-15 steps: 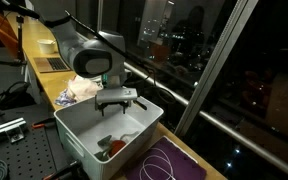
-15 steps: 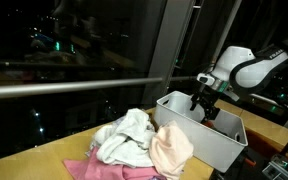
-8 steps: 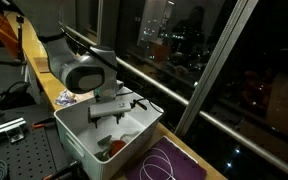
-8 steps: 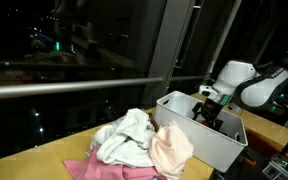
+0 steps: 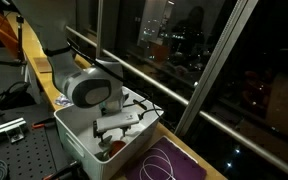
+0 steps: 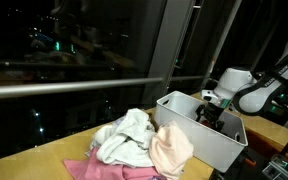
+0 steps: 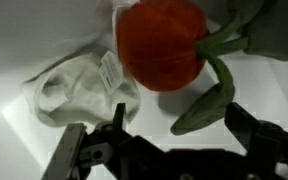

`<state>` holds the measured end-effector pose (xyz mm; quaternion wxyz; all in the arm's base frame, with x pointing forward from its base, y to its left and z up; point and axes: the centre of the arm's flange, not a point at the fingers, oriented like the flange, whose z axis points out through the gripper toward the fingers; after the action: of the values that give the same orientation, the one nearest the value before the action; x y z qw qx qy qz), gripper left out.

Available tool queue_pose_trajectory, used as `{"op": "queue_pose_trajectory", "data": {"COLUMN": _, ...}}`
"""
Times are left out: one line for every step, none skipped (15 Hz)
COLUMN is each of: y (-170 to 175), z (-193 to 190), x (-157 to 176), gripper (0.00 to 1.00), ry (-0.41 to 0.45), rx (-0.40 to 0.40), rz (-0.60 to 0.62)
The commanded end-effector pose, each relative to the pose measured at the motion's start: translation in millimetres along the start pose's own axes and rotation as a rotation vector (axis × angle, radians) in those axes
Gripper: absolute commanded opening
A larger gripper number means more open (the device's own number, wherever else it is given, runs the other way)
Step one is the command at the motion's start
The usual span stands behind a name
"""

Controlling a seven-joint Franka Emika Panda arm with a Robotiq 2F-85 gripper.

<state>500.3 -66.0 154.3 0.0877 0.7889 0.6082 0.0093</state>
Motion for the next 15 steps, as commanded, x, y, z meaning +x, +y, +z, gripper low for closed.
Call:
{"op": "queue_pose_trajectory", "data": {"y": 19, "z": 13, "x": -7, "gripper": 1.00, "ry": -0.018, "rx": -0.026, "rz": -0.002}}
{"op": "queue_pose_trajectory", "data": {"y": 25, "z": 14, "x": -8, "gripper": 1.00, "ry": -0.018, "rx": -0.029, "rz": 0.001}}
{"op": "queue_pose_trajectory", "data": {"y": 33, "z": 14, "x": -7, "gripper": 1.00, "ry": -0.017, "rx": -0.032, "rz": 0.005}}
{"op": "queue_pose_trajectory", "data": {"y": 40, "z": 14, "x": -6, "gripper": 1.00, "ry": -0.017, "rx": -0.037, "rz": 0.007}}
{"op": "queue_pose_trajectory", "data": {"y": 49, "z": 13, "x": -5, "gripper": 1.00, "ry": -0.015, "rx": -0.042, "rz": 0.009}}
{"op": "queue_pose_trajectory", "data": {"y": 56, "z": 12, "x": -3, "gripper": 1.00, "ry": -0.014, "rx": -0.046, "rz": 0.011}}
{"op": "queue_pose_trajectory", "data": {"y": 63, "z": 12, "x": -1, "gripper": 1.00, "ry": -0.013, "rx": -0.049, "rz": 0.013}}
{"op": "queue_pose_trajectory", "data": {"y": 68, "z": 14, "x": 0, "gripper": 1.00, "ry": -0.013, "rx": -0.048, "rz": 0.014}}
{"op": "queue_pose_trajectory", "data": {"y": 72, "z": 15, "x": 1, "gripper": 1.00, "ry": -0.014, "rx": -0.047, "rz": 0.014}}
{"op": "queue_pose_trajectory", "data": {"y": 75, "z": 18, "x": 3, "gripper": 1.00, "ry": -0.016, "rx": -0.043, "rz": 0.012}}
{"op": "queue_pose_trajectory", "data": {"y": 78, "z": 20, "x": 4, "gripper": 1.00, "ry": -0.019, "rx": -0.034, "rz": 0.011}}
{"op": "queue_pose_trajectory", "data": {"y": 82, "z": 22, "x": 5, "gripper": 1.00, "ry": -0.022, "rx": -0.027, "rz": 0.011}}
{"op": "queue_pose_trajectory", "data": {"y": 86, "z": 24, "x": 6, "gripper": 1.00, "ry": -0.024, "rx": -0.019, "rz": 0.011}}
{"op": "queue_pose_trajectory", "data": {"y": 90, "z": 24, "x": 8, "gripper": 1.00, "ry": -0.026, "rx": -0.012, "rz": 0.012}}
{"op": "queue_pose_trajectory", "data": {"y": 93, "z": 24, "x": 9, "gripper": 1.00, "ry": -0.027, "rx": -0.007, "rz": 0.012}}
